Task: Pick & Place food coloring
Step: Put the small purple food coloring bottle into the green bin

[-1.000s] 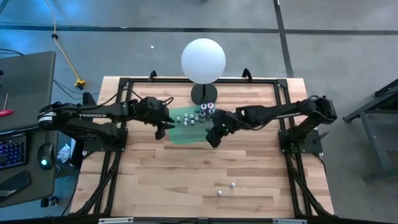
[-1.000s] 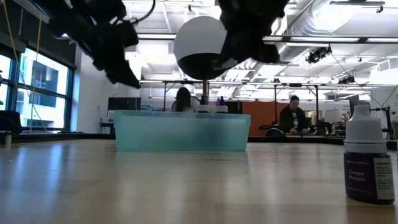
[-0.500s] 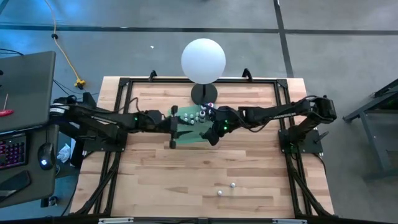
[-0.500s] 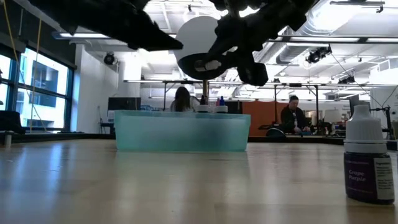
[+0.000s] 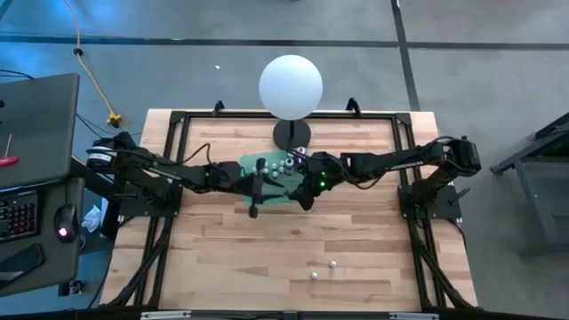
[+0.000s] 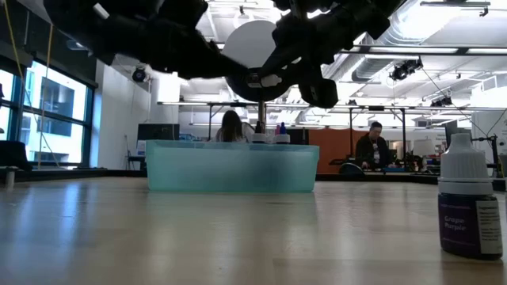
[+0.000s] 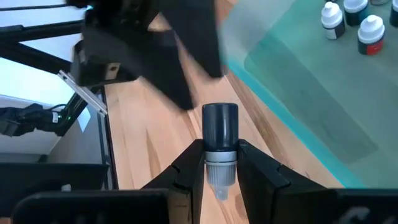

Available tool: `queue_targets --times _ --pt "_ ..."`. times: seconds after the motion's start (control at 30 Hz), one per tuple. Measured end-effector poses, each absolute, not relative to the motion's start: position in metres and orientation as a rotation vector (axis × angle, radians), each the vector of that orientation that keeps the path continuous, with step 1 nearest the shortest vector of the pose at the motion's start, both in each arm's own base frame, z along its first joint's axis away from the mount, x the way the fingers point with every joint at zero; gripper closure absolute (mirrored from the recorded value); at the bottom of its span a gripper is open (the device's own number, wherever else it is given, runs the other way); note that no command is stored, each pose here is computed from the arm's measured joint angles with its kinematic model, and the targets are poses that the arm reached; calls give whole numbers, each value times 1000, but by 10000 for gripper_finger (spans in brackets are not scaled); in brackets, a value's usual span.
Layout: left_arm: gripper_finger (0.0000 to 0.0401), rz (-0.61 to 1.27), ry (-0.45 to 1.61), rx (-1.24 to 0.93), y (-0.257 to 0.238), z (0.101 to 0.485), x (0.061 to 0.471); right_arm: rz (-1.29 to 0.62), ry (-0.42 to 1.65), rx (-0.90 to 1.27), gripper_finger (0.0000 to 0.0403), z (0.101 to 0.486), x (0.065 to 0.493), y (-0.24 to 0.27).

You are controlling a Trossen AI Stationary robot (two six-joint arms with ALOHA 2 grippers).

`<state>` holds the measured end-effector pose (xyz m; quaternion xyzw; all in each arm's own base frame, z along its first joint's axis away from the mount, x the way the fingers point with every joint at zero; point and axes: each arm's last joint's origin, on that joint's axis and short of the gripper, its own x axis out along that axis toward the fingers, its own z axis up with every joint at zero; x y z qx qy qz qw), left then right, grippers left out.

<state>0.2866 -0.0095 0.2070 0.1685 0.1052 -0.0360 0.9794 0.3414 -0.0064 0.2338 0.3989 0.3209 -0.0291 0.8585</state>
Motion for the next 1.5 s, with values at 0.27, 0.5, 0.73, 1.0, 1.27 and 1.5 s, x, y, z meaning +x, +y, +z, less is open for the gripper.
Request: queue_targets --times 0.27,0.5,0.73,1.0,1.27,1.5 --pt "276 -186 144 361 -13 212 294 -45 633 840 328 237 344 -7" --pt "276 -156 172 407 -12 218 298 -41 633 842 328 238 344 -6" --pt "276 -144 218 412 -12 215 298 -17 647 850 328 237 343 -6" --pt "276 -178 253 407 -12 211 297 8 638 849 326 239 344 -5" --pt "276 -192 282 401 -12 208 296 19 625 845 326 240 345 -5" --pt "277 -148 270 409 -11 209 296 12 628 845 326 240 345 -5"
